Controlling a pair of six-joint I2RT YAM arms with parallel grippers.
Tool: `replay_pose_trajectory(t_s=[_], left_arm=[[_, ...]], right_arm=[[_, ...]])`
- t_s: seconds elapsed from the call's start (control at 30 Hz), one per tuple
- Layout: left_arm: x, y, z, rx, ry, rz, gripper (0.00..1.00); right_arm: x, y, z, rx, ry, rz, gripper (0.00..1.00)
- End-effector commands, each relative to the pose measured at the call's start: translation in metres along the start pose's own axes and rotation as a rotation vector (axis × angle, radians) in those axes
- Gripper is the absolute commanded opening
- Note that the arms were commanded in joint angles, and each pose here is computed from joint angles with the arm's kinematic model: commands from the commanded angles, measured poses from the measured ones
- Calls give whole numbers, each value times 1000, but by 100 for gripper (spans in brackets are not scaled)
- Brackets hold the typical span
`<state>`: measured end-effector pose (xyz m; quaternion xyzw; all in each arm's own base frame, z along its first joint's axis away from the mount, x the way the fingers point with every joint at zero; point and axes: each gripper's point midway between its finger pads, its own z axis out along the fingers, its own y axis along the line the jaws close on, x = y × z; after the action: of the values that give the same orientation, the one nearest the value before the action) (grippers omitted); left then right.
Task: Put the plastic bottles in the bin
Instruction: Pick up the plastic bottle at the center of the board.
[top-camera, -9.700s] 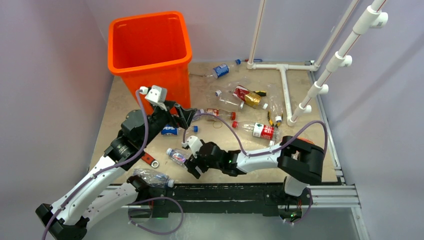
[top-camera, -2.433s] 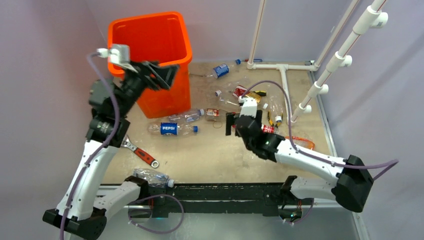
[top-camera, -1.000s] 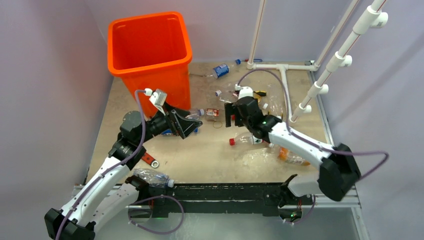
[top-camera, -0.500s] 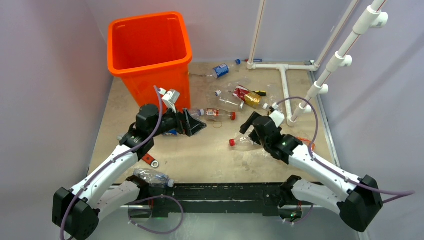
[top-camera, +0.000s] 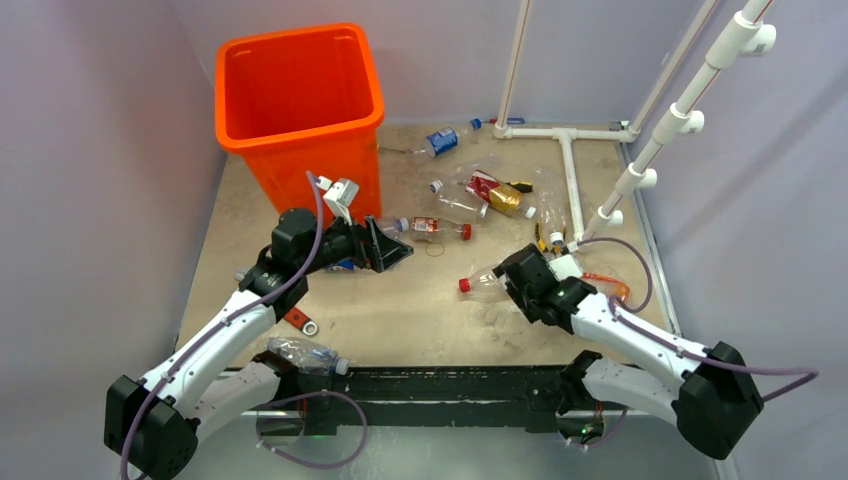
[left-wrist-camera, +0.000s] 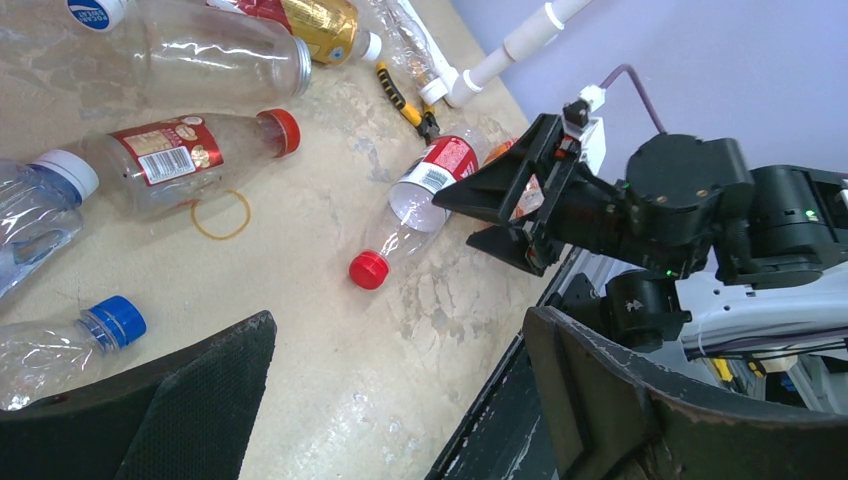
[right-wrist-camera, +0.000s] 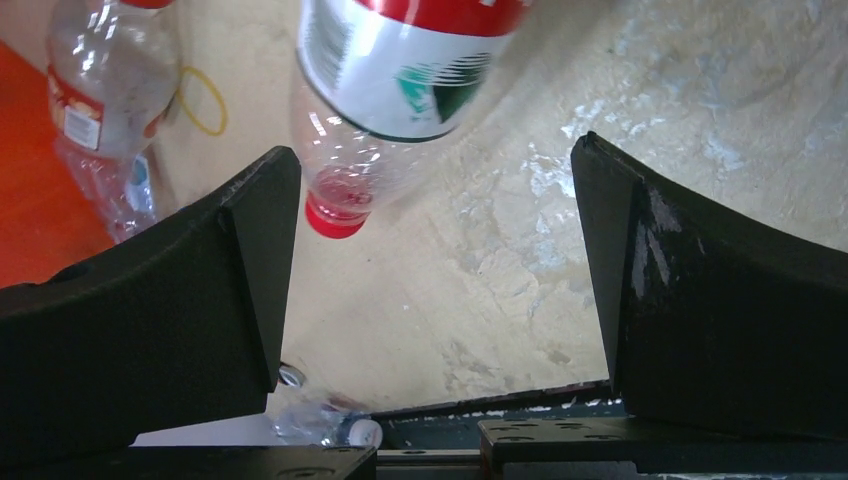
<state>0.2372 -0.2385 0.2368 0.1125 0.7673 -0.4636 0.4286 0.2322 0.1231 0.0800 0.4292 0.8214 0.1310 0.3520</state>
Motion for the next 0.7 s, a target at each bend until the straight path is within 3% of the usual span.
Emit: replay_pose_trajectory(t_s=[0.0,0.3,0.67], left_arm=[[-11,-14,-1,46,-31,14,95],[-9,-13,-2,46,-24,14,95],[-10,-14,-4,44,-31,18,95]], right_arm=[[0,-15,12,73,-39,180,99],[-4,-11,30,3,-93,366,98],[-23,1,58,3,-165,329,95]])
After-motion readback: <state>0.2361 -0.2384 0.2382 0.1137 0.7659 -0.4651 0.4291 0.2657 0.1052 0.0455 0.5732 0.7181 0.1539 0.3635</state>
